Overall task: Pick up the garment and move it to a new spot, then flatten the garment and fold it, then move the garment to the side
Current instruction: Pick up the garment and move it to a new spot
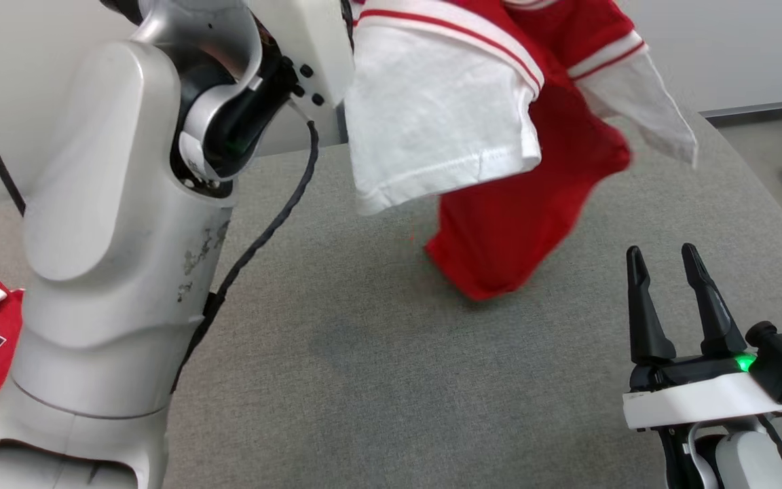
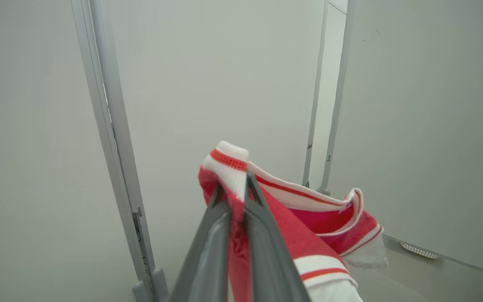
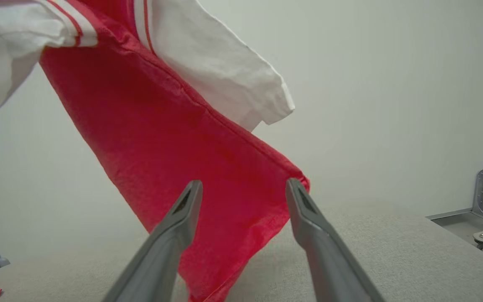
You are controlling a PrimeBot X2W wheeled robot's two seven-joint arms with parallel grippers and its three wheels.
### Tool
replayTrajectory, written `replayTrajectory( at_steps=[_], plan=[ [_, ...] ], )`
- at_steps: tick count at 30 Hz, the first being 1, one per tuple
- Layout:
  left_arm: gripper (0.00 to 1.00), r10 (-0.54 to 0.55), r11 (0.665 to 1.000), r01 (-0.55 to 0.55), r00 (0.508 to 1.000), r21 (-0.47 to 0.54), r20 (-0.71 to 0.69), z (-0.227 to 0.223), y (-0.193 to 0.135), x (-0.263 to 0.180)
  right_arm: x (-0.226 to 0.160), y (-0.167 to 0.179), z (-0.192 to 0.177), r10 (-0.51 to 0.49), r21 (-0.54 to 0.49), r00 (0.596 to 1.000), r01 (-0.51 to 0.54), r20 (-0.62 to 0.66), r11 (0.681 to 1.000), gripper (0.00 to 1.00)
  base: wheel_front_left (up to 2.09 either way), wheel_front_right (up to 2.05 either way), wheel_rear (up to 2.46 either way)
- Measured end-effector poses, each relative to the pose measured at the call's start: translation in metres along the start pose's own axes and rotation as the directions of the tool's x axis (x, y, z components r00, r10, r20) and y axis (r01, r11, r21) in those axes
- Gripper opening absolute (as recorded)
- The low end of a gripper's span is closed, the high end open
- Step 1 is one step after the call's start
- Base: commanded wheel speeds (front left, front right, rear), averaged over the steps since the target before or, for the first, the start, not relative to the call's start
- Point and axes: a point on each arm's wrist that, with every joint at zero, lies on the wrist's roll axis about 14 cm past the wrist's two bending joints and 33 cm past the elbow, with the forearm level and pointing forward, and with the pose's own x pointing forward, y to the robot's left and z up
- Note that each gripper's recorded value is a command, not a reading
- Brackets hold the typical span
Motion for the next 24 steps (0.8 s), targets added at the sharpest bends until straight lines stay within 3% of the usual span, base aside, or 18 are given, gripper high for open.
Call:
replayTrajectory(
  at_steps=[4, 8, 14, 19, 20, 21, 22, 24],
  plan=[
    [0.0, 0.026, 0.989, -0.037, 0.997, -0.142, -0.079, -0.057, 0.014, -0.002, 0.001, -0.009, -0.006, -0.025, -0.008, 1.0, 0.025, -0.015, 1.0, 1.0, 0.0, 0.0, 0.0],
    [0.0, 0.143, 0.951, -0.193, 0.967, -0.24, -0.212, -0.135, 0.052, -0.03, 0.004, -0.007, -0.016, -0.02, -0.005, 0.999, 0.02, -0.041, 1.0, 1.0, 0.0, 0.0, 0.0],
    [0.0, 0.383, 0.838, -0.495, 0.833, -0.229, -0.399, -0.238, 0.125, -0.107, 0.01, 0.0, -0.033, 0.006, 0.003, 0.996, -0.006, -0.085, 1.0, 1.0, 0.0, 0.0, 0.0],
    [0.0, 0.478, 0.763, -0.619, 0.735, -0.186, -0.481, -0.283, 0.154, -0.157, 0.015, 0.009, -0.043, 0.037, 0.008, 0.993, -0.037, -0.109, 0.999, 1.0, 0.0, 0.0, 0.0],
    [0.1, 0.483, 0.757, -0.627, 0.727, -0.185, -0.487, -0.287, 0.155, -0.162, 0.015, 0.01, -0.044, 0.043, 0.007, 0.993, -0.042, -0.111, 0.999, 1.0, 0.0, 0.0, 0.0],
    [0.79, 0.488, 0.754, -0.631, 0.725, -0.185, -0.486, -0.29, 0.156, -0.166, 0.016, 0.01, -0.045, 0.047, 0.007, 0.992, -0.046, -0.114, 0.999, 1.0, 0.0, 0.0, 0.0],
    [1.0, 0.491, 0.754, -0.629, 0.731, -0.19, -0.474, -0.289, 0.156, -0.167, 0.016, 0.012, -0.046, 0.052, 0.006, 0.992, -0.052, -0.117, 0.999, 1.0, 0.0, 0.0, 0.0],
    [1.0, 0.491, 0.759, -0.619, 0.748, -0.203, -0.447, -0.287, 0.152, -0.168, 0.016, 0.014, -0.047, 0.063, 0.008, 0.991, -0.062, -0.12, 0.998, 1.0, 0.0, 0.0, 0.0]
  ],
)
